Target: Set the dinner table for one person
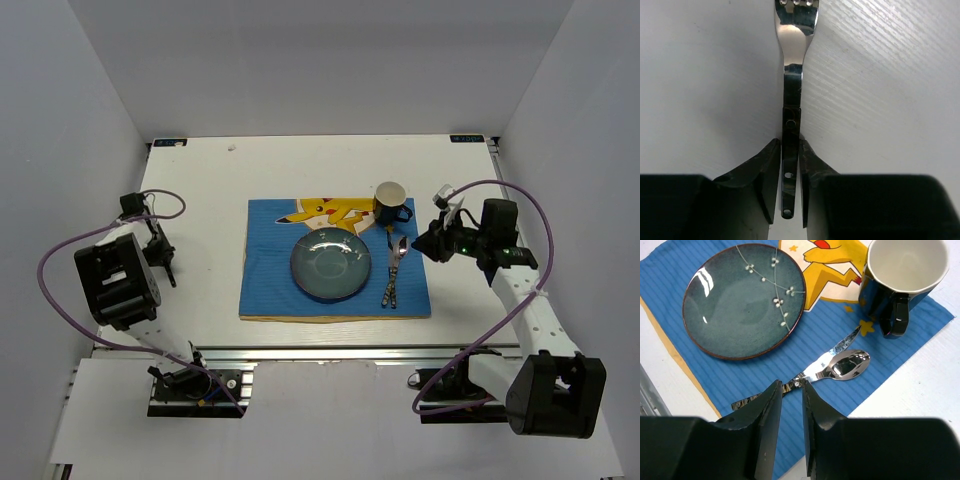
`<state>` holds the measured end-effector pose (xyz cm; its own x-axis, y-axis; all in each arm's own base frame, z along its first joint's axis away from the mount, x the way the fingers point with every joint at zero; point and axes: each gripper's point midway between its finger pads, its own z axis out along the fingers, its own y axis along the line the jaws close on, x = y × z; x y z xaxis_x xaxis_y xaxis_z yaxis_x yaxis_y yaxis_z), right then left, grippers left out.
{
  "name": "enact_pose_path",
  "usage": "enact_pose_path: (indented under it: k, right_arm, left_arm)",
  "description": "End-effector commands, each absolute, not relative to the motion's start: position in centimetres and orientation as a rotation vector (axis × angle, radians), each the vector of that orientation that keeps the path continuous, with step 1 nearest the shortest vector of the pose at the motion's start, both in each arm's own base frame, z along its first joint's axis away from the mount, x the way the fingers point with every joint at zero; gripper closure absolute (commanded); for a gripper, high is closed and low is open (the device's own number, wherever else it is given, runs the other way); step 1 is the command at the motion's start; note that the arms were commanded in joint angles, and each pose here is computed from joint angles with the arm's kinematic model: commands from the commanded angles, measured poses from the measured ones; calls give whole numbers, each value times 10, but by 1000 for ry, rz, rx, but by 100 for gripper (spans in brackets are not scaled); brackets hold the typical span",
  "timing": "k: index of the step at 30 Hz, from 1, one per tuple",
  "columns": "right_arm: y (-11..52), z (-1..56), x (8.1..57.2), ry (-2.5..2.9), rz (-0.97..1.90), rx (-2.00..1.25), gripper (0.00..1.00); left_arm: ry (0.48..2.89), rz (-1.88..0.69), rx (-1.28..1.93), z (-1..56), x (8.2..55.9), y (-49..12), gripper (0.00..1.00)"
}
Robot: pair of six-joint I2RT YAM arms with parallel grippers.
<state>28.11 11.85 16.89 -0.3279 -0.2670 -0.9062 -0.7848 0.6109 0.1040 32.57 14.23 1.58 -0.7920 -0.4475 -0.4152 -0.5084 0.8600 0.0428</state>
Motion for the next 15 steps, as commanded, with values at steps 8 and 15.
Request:
enact_pose_path:
  k: [8,15]
  right_arm:
    - [118,196,292,1814,631,-834,72]
    - [118,199,287,1796,618,-828,72]
  left_arm:
    - [2611,100,-725,8,330,138,85]
    - [2537,-95,-762,29,336,112,100]
